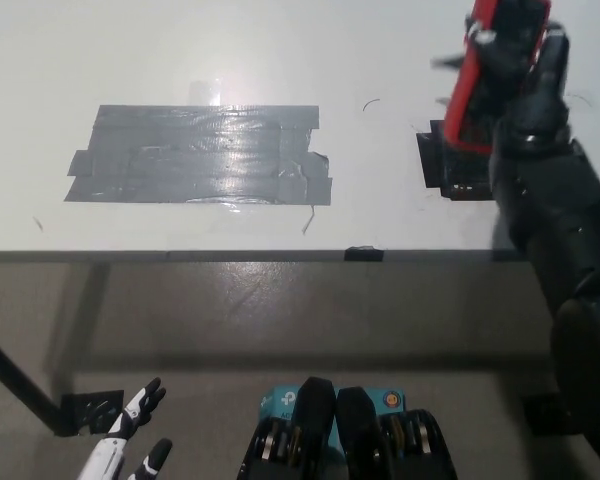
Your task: The robot first picks the multimeter with right hand and then unfolds the black stand on the back of it using left hand
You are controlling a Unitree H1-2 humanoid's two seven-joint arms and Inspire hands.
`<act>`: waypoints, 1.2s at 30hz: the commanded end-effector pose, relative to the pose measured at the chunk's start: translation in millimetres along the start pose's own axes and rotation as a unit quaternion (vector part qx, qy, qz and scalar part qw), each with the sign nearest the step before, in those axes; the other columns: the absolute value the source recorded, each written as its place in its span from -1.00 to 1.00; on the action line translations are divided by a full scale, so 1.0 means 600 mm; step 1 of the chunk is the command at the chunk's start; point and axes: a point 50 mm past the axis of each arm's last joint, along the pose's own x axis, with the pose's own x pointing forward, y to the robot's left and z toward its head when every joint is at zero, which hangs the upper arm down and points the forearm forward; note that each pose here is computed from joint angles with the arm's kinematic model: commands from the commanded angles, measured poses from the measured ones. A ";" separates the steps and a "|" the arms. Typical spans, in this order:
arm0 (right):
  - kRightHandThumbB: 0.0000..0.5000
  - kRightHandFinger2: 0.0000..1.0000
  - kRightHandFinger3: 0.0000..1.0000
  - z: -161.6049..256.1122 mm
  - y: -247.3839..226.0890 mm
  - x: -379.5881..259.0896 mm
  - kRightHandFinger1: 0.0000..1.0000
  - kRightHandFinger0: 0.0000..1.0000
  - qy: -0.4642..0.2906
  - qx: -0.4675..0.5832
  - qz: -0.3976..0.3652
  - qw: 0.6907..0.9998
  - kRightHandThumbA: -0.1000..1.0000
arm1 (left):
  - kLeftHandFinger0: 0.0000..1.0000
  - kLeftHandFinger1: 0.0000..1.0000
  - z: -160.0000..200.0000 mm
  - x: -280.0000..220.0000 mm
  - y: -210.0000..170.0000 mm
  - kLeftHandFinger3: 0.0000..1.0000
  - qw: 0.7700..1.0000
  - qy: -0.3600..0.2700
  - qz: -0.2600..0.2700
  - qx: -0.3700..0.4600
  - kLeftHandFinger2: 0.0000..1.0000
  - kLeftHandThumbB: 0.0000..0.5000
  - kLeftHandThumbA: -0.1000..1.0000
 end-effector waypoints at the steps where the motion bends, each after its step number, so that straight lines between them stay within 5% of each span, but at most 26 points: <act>1: -0.33 0.66 0.46 0.148 0.007 -0.006 -0.17 -1.00 -0.110 0.186 0.066 0.974 -1.00 | 1.00 1.00 0.008 -0.006 0.011 1.00 1.000 -0.013 -0.001 0.006 1.00 -0.31 0.92; 5: -0.48 0.68 0.49 0.183 -0.003 -0.033 -0.20 -1.00 -0.106 0.291 0.120 0.943 -1.00 | 1.00 1.00 0.007 -0.011 0.012 1.00 1.000 -0.010 -0.001 0.006 1.00 -0.34 0.91; 6: -0.46 0.68 0.52 0.192 -0.006 -0.042 -0.22 -1.00 -0.104 0.307 0.130 0.937 -1.00 | 1.00 1.00 0.006 -0.011 0.012 1.00 1.000 -0.010 -0.001 0.006 1.00 -0.33 0.91; 7: -0.25 0.48 0.40 0.193 -0.007 -0.044 -0.43 -1.00 -0.103 0.309 0.131 0.936 -1.00 | 1.00 1.00 0.006 -0.011 0.012 1.00 1.000 -0.010 -0.001 0.006 1.00 -0.33 0.91; 8: -0.46 0.70 0.84 0.202 -0.012 -0.069 -0.36 -1.00 -0.100 0.343 0.158 0.921 -1.00 | 1.00 1.00 0.007 -0.011 0.012 1.00 1.000 -0.011 0.000 0.003 1.00 -0.30 0.90; 9: -0.53 0.79 1.00 0.193 -0.016 -0.078 -0.31 -1.00 -0.097 0.350 0.164 0.917 -1.00 | 1.00 1.00 0.005 -0.020 0.008 1.00 1.000 -0.007 -0.002 0.001 1.00 -0.30 0.90; 13: -0.63 0.67 1.00 0.180 -0.030 -0.131 -0.28 -1.00 -0.088 0.410 0.231 0.878 -1.00 | 1.00 1.00 0.013 -0.031 0.008 1.00 1.000 -0.014 0.005 -0.013 1.00 -0.46 0.73; 19: -0.59 0.40 1.00 0.129 -0.044 -0.224 -0.47 -1.00 -0.033 0.525 0.330 0.784 -1.00 | 1.00 1.00 0.068 -0.035 0.011 1.00 0.996 -0.077 0.024 -0.029 1.00 -0.36 0.74; 23: -0.57 0.56 1.00 0.087 -0.043 -0.263 -0.39 -1.00 -0.012 0.562 0.366 0.741 -1.00 | 1.00 1.00 0.121 -0.026 0.021 1.00 0.989 -0.136 0.038 -0.040 1.00 -0.36 0.66; 27: -0.59 0.44 1.00 0.079 -0.032 -0.316 -0.61 -1.00 -0.004 0.572 0.372 0.731 -1.00 | 1.00 1.00 0.184 -0.008 0.032 1.00 0.976 -0.206 0.052 -0.042 1.00 -0.40 0.62; 30: -0.62 0.53 1.00 0.076 -0.029 -0.333 -0.51 -1.00 0.010 0.583 0.384 0.716 -1.00 | 1.00 1.00 0.222 0.005 0.038 1.00 0.966 -0.248 0.058 -0.047 1.00 -0.43 0.56; 31: -0.72 0.51 0.98 0.078 -0.029 -0.337 -0.49 -1.00 0.012 0.585 0.396 0.707 -1.00 | 1.00 1.00 0.236 0.012 0.041 1.00 0.961 -0.264 0.057 -0.049 1.00 -0.44 0.53; 32: -0.85 0.52 0.56 0.076 -0.028 -0.339 -0.46 -1.00 0.019 0.590 0.417 0.691 -1.00 | 1.00 1.00 0.252 0.018 0.042 1.00 0.958 -0.276 0.054 -0.055 1.00 -0.41 0.49; 33: -0.90 0.55 0.49 0.074 -0.027 -0.339 -0.39 -1.00 0.021 0.594 0.431 0.679 -1.00 | 1.00 1.00 0.261 0.022 0.042 1.00 0.956 -0.283 0.053 -0.057 1.00 -0.41 0.48; 35: -0.89 0.57 0.50 0.073 -0.027 -0.341 -0.33 -1.00 0.022 0.599 0.437 0.671 -1.00 | 1.00 1.00 0.271 0.027 0.042 1.00 0.954 -0.290 0.053 -0.058 1.00 -0.42 0.46; 36: -0.79 0.59 0.24 0.073 -0.028 -0.345 -0.33 -1.00 0.016 0.596 0.437 0.673 -1.00 | 1.00 1.00 0.279 0.033 0.041 1.00 0.952 -0.297 0.053 -0.059 1.00 -0.39 0.45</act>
